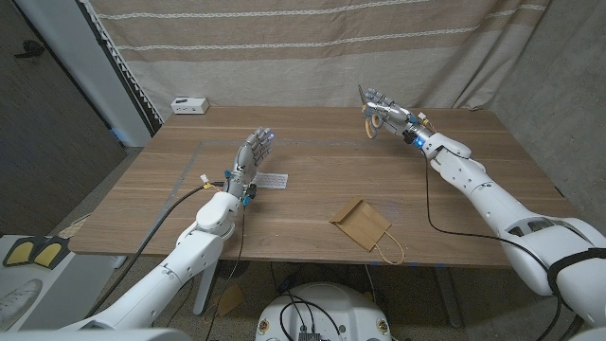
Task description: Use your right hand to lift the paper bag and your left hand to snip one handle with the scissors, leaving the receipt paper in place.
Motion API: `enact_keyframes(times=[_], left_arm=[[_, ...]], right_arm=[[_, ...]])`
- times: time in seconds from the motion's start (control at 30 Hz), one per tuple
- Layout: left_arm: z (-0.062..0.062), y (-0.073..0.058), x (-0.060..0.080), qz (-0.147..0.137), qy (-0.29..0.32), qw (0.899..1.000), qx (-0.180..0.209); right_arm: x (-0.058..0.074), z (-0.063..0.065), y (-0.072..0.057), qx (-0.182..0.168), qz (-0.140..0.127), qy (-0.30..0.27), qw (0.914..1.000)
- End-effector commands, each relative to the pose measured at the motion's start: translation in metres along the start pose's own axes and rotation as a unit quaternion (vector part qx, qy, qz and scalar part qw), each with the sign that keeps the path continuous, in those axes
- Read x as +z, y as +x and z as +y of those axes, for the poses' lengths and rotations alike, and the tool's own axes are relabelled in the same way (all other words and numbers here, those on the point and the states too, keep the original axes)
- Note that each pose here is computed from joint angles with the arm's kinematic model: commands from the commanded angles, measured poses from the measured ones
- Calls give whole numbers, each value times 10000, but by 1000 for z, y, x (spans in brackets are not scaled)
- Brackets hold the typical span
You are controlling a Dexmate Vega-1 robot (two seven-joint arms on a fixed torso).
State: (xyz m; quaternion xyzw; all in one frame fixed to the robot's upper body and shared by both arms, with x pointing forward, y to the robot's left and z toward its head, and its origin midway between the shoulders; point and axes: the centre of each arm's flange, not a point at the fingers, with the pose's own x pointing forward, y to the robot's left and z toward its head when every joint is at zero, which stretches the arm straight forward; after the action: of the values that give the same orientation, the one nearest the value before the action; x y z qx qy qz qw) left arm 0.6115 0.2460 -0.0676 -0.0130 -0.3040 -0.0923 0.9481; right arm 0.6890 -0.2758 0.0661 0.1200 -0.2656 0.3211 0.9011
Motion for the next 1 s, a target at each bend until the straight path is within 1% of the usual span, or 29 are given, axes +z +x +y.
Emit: enact_keyframes(times=[0.03, 0.17, 0.23, 0.33, 0.47, 0.67, 1.0], left_arm=[[-4, 2, 0, 42, 6, 10000, -39], [-4, 3, 0, 37, -10, 10000, -38], [-5, 3, 0, 30, 2, 10000, -39], [-5, 4, 0, 32, 6, 10000, -44], [-5, 4, 0, 23, -13, 10000, -39], [-9, 2, 1, -2, -95, 9999, -39], [-17, 0, 4, -31, -56, 10000, -41]], right_arm=[[-16, -2, -4, -59, 6, 1003, 9949], [-18, 1, -5, -58, -55, 1195, 9928], [-18, 3, -5, -59, -68, 1202, 9927], [-19, 3, -6, -66, -64, 1323, 9912], [-21, 2, -7, -119, -123, 1399, 9900], [-22, 1, -10, -249, -211, 1404, 9895], [-23, 0, -11, -300, -270, 1364, 9898]])
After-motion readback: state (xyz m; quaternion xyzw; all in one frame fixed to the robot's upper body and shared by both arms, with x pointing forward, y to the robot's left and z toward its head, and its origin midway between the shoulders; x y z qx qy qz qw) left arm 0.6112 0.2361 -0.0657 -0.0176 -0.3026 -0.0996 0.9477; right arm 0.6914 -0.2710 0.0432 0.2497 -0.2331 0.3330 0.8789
